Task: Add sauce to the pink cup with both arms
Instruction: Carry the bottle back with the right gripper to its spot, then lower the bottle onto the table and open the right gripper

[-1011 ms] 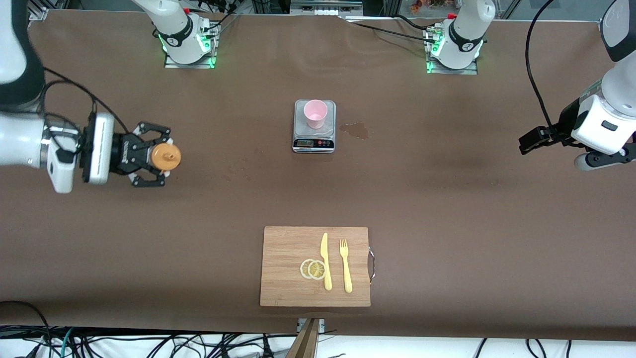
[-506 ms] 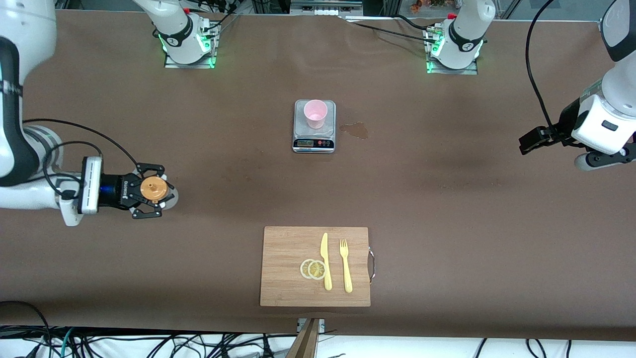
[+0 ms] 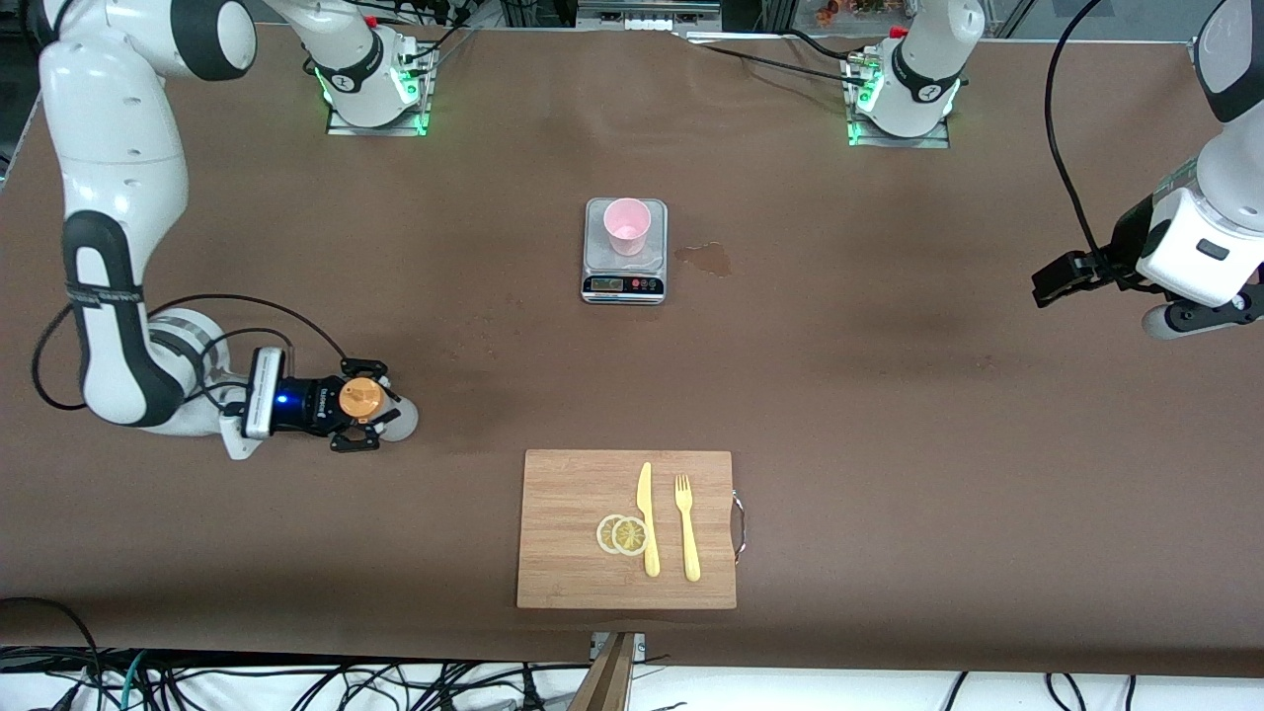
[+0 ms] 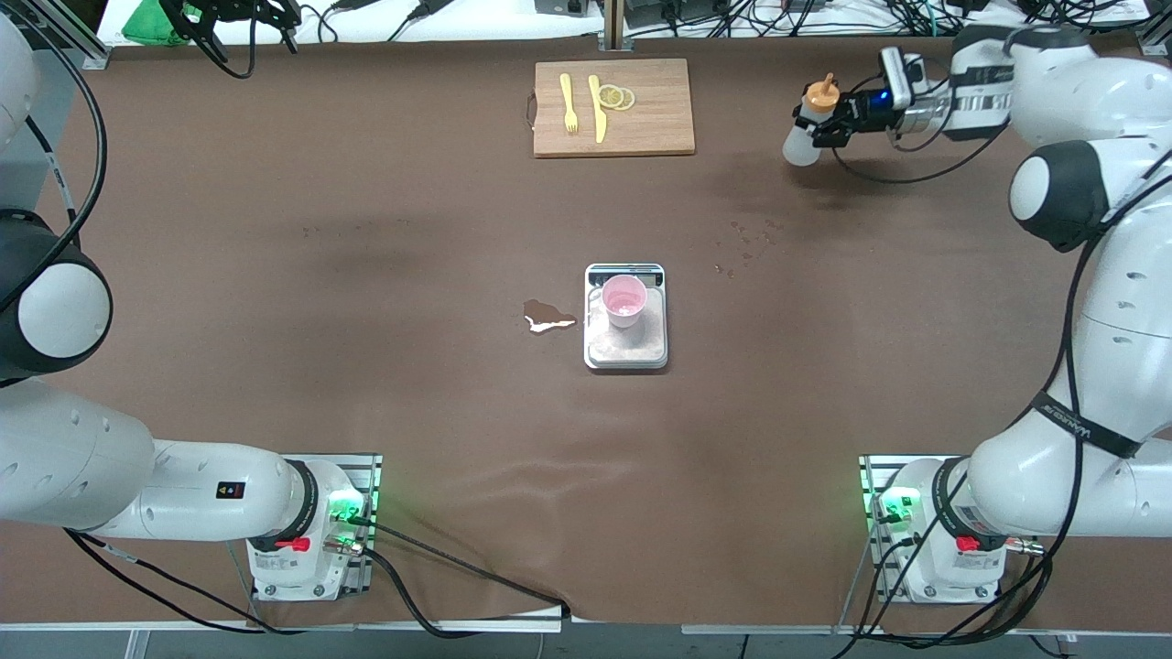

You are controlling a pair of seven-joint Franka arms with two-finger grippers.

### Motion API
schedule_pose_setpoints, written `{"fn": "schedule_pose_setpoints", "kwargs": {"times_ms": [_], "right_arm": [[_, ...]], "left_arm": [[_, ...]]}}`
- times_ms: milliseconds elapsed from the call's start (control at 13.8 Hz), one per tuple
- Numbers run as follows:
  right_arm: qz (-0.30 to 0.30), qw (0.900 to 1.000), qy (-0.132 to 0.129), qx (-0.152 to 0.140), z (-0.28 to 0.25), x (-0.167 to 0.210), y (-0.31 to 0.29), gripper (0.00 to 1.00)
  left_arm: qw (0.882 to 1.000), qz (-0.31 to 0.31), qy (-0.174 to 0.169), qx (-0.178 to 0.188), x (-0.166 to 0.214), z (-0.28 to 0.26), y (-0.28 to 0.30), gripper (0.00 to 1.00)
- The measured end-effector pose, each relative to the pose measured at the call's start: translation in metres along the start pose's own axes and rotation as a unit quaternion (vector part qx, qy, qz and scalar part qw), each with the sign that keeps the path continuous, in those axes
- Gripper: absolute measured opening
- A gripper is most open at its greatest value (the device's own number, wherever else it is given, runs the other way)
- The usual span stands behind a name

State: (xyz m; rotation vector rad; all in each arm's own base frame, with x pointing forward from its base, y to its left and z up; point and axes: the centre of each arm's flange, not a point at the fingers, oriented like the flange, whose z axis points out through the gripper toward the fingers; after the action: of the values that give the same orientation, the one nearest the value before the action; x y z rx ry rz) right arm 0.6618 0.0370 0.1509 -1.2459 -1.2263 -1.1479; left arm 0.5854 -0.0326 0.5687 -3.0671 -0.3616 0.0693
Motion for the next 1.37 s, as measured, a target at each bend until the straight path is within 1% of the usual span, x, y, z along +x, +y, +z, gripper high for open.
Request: {"fn": "schedule_pose_setpoints", "kwargs": {"times_ms": [72,217,433,650,939,1156,1372], "right_arm": [[0.004,1.0,0.016,0.0,0.008,-0.016,-0.004,0.22],[0.006,0.999,0.032,0.002,0.02,-0.034,-0.009,0.22],[0.007,0.999,0.034,0.004,0.024,-0.04,-0.011,0.22],[0.022,0.999,0.035,0.005,0.024,-0.051,-0.021,0.22],[0.033,0.998,0.044,0.009,0.025,-0.056,-0.042,0.22],[0.042,0.998,0.042,0.02,0.025,-0.057,-0.069,0.22],[0.047,0.998,0.036,0.021,0.017,-0.056,-0.085,0.21]], "left_arm": [[1.0,0.0,0.0,0.0,0.0,0.0,0.0,1.0],[1.0,0.0,0.0,0.0,0.0,0.0,0.0,1.0],[1.0,-0.001,0.0,0.0,0.0,0.0,-0.001,1.0],[1.0,-0.001,0.0,0.0,0.0,0.0,-0.001,1.0],[1.0,-0.001,0.0,0.0,0.0,0.0,-0.001,1.0],[1.0,-0.001,0.0,0.0,0.0,0.0,-0.001,1.0],[1.0,0.0,0.0,0.0,0.0,0.0,0.0,1.0]]}}
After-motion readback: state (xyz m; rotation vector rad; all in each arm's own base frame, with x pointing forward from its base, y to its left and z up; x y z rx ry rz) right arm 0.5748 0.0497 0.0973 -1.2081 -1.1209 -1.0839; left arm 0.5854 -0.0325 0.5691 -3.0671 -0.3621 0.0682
